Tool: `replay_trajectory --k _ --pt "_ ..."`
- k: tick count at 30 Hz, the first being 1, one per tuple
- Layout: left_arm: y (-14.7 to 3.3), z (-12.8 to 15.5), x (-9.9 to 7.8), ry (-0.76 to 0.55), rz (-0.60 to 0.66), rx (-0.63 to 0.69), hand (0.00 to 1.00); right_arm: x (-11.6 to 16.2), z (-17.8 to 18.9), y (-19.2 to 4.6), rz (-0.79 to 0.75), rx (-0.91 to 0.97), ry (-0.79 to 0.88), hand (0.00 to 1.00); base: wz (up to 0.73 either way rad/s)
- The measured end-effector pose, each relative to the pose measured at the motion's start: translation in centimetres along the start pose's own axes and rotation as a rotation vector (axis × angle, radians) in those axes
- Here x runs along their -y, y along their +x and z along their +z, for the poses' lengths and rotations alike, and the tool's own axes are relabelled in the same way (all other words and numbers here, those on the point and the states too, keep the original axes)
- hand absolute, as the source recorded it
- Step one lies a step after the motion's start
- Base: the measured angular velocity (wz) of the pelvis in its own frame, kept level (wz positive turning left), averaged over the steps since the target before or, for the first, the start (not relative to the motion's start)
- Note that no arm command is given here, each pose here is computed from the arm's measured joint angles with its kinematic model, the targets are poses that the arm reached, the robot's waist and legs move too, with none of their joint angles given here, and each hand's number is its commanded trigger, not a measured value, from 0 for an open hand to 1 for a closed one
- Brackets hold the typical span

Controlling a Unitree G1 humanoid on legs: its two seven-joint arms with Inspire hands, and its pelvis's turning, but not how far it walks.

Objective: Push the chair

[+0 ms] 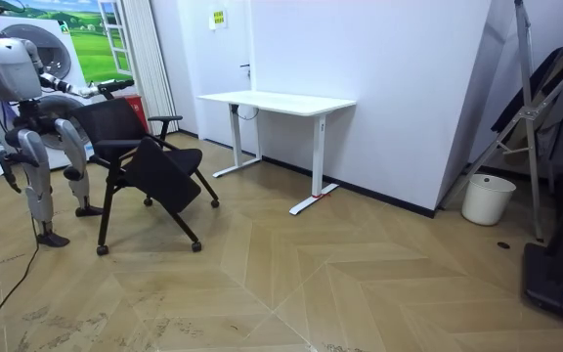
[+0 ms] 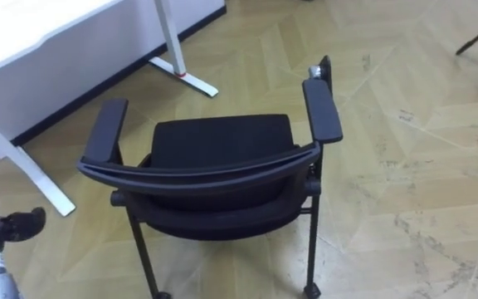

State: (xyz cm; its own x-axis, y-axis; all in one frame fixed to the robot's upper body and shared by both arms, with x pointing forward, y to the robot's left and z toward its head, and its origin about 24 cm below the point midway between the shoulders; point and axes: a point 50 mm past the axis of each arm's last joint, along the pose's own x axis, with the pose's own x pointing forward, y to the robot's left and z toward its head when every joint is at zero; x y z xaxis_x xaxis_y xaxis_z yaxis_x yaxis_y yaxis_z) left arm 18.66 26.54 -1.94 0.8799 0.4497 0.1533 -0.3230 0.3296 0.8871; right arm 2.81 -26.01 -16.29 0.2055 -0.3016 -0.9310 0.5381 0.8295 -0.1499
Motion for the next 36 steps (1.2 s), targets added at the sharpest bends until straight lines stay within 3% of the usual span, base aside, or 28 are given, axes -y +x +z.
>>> replay_trajectory --k 10,16,26,32,36 --pt "-1.1 2.2 2.2 0.058 -0.155 0.119 0.00 -0.6 0.3 0.1 0.025 0.005 -0.041 0.00 0.00" --pt "-0.4 3.5 1.4 0.056 -0.137 0.166 0.00 -1.0 0.7 0.1 0.035 0.018 -0.055 0.00 -0.08" --pt "-0.5 4.9 1.4 0.169 -0.151 0.305 0.00 -1.1 0.9 0.1 0.035 0.024 -0.062 0.00 -0.01" --pt "-0.2 6.1 0.7 0.153 -0.118 0.352 0.00 -1.1 0.9 0.1 0.036 0.028 -0.070 0.00 0.00" --pt "-0.4 6.9 1.1 0.136 -0.141 0.380 0.00 -1.3 0.9 0.2 0.041 0.023 -0.067 0.00 0.00"
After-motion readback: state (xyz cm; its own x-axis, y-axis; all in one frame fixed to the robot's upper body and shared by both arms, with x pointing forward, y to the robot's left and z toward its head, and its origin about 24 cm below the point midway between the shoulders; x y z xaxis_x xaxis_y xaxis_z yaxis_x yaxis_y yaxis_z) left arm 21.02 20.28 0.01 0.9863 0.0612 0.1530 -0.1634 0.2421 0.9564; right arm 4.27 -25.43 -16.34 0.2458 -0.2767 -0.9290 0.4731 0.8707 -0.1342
